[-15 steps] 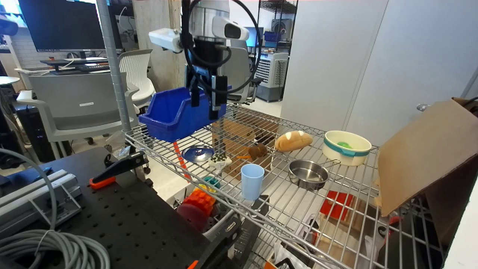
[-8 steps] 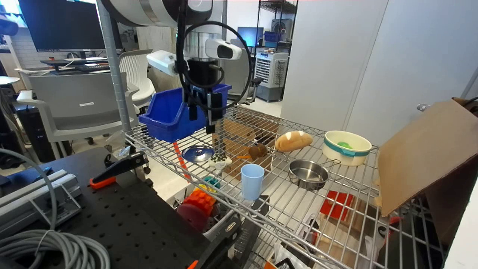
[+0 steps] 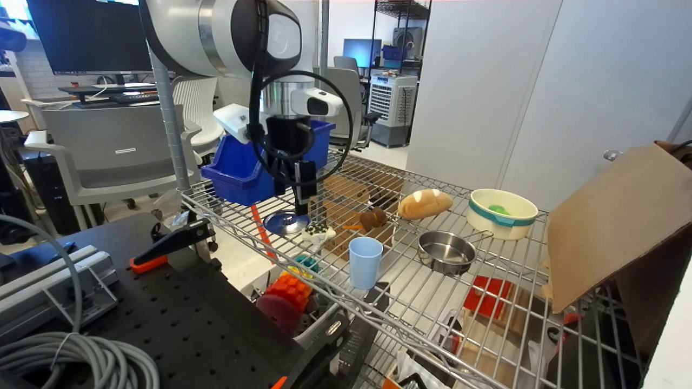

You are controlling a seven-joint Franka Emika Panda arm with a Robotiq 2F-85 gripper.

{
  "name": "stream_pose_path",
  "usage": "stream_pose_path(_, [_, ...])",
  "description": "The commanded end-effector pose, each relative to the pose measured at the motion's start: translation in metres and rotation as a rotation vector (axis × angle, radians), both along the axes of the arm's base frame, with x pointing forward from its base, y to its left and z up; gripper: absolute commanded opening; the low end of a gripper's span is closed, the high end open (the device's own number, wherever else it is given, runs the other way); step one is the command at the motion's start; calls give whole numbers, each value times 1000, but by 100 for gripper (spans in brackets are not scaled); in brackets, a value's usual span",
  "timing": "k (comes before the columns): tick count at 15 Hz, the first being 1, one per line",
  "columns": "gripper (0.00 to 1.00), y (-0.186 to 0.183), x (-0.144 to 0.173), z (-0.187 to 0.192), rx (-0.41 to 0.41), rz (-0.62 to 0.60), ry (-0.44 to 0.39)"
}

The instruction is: Pick the lid and put it on the pan

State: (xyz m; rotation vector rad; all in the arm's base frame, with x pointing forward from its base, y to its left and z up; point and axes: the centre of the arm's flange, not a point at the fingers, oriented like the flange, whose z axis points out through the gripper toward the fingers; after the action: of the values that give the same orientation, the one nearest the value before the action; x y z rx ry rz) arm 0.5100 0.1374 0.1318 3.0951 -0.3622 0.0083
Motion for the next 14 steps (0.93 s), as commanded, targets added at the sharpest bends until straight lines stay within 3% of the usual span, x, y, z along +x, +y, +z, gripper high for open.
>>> stream_pose_path(1, [100, 11, 11, -23, -21, -23, -23])
stream_pose_path(5, [100, 21, 13, -35, -28, -22, -18])
stream_pose_path(6, [96, 23, 14, -36, -29, -22, -18])
stream_pose_path(7, [74, 25, 15, -38, -29, -20, -19])
stream_pose_path(9, [68, 27, 18, -42, -34, -21, -20])
stream_pose_path(14, [30, 27, 22, -55, -54, -27, -22])
